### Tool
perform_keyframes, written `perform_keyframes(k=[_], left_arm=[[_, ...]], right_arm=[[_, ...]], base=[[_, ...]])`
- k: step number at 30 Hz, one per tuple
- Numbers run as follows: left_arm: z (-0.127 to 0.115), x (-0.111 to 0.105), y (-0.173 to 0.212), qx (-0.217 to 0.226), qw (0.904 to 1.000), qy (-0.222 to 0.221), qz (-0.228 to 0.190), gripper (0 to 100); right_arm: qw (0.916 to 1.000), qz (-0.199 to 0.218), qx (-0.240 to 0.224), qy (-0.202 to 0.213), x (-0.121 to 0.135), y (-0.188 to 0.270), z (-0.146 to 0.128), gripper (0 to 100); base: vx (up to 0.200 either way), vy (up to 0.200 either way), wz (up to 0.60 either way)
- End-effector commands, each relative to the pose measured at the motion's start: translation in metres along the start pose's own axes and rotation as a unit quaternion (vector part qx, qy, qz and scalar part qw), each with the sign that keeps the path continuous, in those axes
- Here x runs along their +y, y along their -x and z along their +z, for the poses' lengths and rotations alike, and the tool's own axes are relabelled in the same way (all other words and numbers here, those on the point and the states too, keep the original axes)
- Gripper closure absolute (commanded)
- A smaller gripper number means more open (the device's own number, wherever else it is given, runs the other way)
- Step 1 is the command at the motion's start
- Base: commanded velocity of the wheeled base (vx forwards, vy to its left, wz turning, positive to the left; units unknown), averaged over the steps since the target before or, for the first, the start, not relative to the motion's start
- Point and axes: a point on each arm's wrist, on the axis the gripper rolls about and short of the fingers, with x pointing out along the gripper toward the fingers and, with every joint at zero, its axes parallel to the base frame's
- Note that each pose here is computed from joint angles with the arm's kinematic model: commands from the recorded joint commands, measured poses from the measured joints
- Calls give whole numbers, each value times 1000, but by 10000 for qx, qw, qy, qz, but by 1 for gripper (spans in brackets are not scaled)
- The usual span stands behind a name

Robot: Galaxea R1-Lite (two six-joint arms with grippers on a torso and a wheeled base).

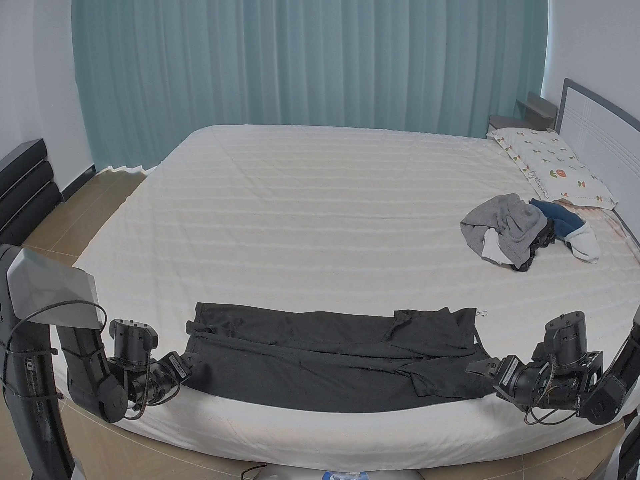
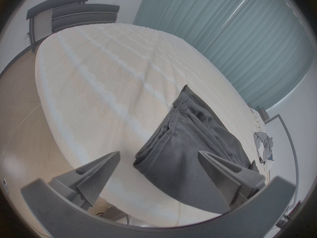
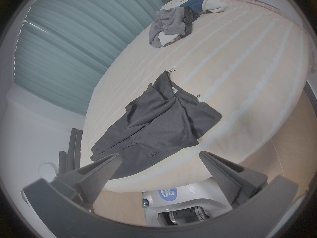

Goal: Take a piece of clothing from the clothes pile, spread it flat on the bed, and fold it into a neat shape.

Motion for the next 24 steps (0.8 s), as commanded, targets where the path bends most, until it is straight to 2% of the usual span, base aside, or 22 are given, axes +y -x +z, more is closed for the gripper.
perform_keyframes(k=[1, 2, 8, 14, 20, 24], left_arm=[[-6, 0, -11, 81, 9999, -56, 36, 0], [-6, 0, -11, 81, 9999, -56, 36, 100], [-5, 3, -8, 71, 9999, 14, 82, 100], [-3, 4, -8, 53, 9999, 57, 92, 100], [-3, 4, -8, 53, 9999, 72, 92, 100], [-4, 4, -8, 64, 9999, 72, 92, 100]], right_arm=[[9995, -293, 129, 25, -6, -10, -6, 0], [9995, -293, 129, 25, -6, -10, -6, 0], [9964, -811, 238, 33, -17, -33, -13, 0], [9964, -814, 41, -241, -20, -55, -16, 0], [9964, -832, 15, -133, -23, -70, -26, 0], [9961, -816, -321, -127, -22, -78, -24, 0]], base=[[0, 0, 0], [0, 0, 0], [0, 0, 0], [0, 0, 0], [0, 0, 0], [0, 0, 0]])
